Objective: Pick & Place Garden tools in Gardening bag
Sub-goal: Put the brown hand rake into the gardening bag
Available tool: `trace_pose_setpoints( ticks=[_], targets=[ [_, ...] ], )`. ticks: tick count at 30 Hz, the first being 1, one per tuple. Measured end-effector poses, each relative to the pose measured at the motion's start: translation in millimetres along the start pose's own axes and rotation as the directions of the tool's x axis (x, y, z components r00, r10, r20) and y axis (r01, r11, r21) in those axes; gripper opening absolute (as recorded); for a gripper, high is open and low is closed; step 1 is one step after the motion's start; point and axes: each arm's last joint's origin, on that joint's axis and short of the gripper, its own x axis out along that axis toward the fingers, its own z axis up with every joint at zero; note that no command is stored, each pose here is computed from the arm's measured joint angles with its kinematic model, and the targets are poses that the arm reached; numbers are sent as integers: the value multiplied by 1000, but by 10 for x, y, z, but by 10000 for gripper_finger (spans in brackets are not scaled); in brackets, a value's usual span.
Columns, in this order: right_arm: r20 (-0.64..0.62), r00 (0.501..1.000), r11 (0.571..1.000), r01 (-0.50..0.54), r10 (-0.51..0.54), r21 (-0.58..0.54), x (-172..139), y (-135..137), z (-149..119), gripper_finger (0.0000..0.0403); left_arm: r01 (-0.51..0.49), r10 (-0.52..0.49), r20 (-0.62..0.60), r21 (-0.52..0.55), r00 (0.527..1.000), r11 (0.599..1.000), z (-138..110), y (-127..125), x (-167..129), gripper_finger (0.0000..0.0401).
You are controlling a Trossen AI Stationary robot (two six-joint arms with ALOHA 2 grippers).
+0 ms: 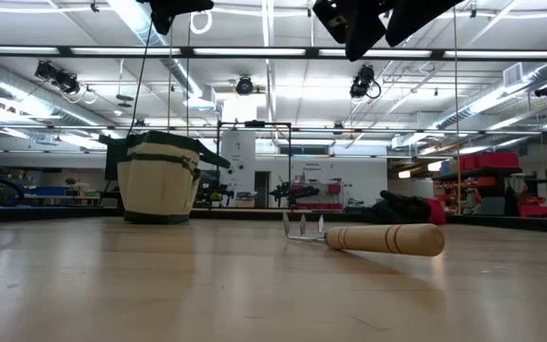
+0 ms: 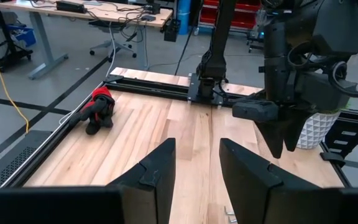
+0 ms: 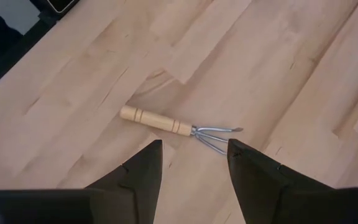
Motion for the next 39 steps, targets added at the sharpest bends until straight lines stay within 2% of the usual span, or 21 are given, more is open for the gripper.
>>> trace_pose_setpoints(
  ticks=[12, 19, 29, 35, 39],
  targets=[
    [-47, 998, 981, -54, 46, -188, 267, -33, -15, 185, -1, 1, -5, 0, 1000, 1000, -3, 1, -1, 131],
    [-126, 991, 935, -78, 36, -347, 545, -72, -61, 185, -11, 11, -14, 7, 1000, 1000, -12, 4, 0, 131],
    [-213, 977, 785, -131, -1, -606, 796, -100, -122, 185, -40, 41, -12, 10, 999, 999, -12, 13, 0, 131],
    [-187, 982, 685, -131, -7, -717, 813, -77, -84, 185, -47, 47, -12, 11, 999, 999, -13, 15, 0, 131],
    [-146, 988, 608, -143, 45, -781, 824, -19, -41, 184, -47, 47, -12, 12, 999, 999, -13, 15, 0, 131]
  ],
)
